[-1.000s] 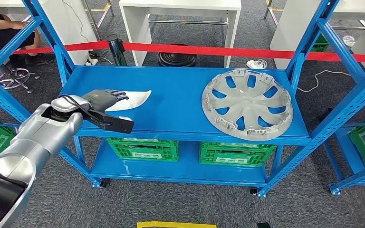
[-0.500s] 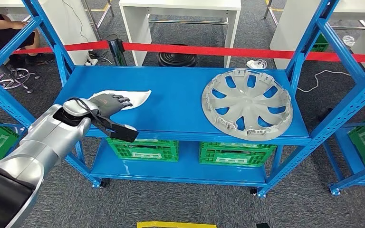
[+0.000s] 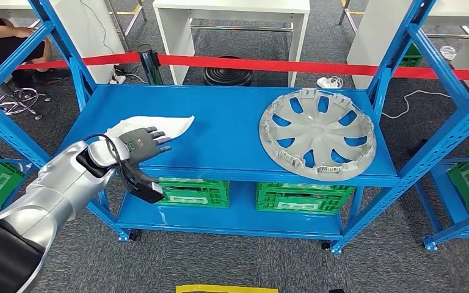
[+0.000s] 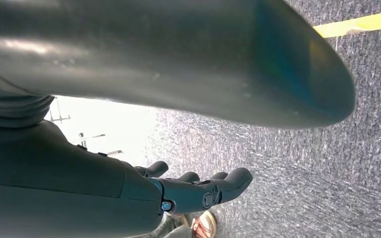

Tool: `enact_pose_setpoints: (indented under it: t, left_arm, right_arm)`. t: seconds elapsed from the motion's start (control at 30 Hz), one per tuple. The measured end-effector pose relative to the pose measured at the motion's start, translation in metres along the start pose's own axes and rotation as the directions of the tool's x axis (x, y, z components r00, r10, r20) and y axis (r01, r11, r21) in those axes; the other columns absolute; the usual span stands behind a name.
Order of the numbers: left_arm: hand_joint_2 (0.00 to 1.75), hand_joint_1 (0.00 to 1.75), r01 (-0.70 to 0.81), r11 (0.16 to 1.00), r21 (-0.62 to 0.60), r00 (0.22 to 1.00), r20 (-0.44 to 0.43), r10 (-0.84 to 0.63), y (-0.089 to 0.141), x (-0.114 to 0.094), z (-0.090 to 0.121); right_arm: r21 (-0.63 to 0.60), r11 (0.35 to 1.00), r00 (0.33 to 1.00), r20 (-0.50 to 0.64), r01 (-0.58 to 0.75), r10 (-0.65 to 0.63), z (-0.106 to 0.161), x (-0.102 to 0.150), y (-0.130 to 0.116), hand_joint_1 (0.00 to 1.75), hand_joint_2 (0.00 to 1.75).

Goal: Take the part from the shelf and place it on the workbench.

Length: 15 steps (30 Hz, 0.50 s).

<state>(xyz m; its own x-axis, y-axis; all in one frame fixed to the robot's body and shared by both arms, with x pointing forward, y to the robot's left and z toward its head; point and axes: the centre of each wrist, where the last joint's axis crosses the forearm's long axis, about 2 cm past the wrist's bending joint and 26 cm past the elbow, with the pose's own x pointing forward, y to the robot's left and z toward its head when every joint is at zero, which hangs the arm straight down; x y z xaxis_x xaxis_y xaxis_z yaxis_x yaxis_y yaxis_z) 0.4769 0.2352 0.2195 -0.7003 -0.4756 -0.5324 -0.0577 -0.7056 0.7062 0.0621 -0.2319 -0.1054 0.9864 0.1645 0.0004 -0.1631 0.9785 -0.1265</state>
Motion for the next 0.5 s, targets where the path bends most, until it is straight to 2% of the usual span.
enact_pose_setpoints:
  t: [0.2, 0.33, 0.5]
  left_arm:
    - [0.0, 0.0, 0.084, 0.995, 0.059, 0.996, -0.031, -0.082, -0.009, -0.008, 0.007]
    - [0.0, 0.0, 0.092, 0.99, 0.106, 0.993, -0.081, -0.083, -0.015, -0.013, 0.012]
    - [0.0, 0.0, 0.076, 0.99, 0.115, 0.993, -0.097, -0.065, -0.02, -0.018, 0.016]
  right_arm:
    - [-0.001, 1.0, 1.0, 0.004, -0.026, 0.026, 0.0, 0.0, 0.0, 0.0, 0.0]
    - [0.004, 0.999, 0.999, 0.009, -0.047, 0.047, 0.0, 0.001, 0.001, 0.0, 0.0]
    - [0.005, 0.998, 0.998, 0.012, -0.059, 0.059, 0.0, 0.001, 0.001, 0.0, 0.0]
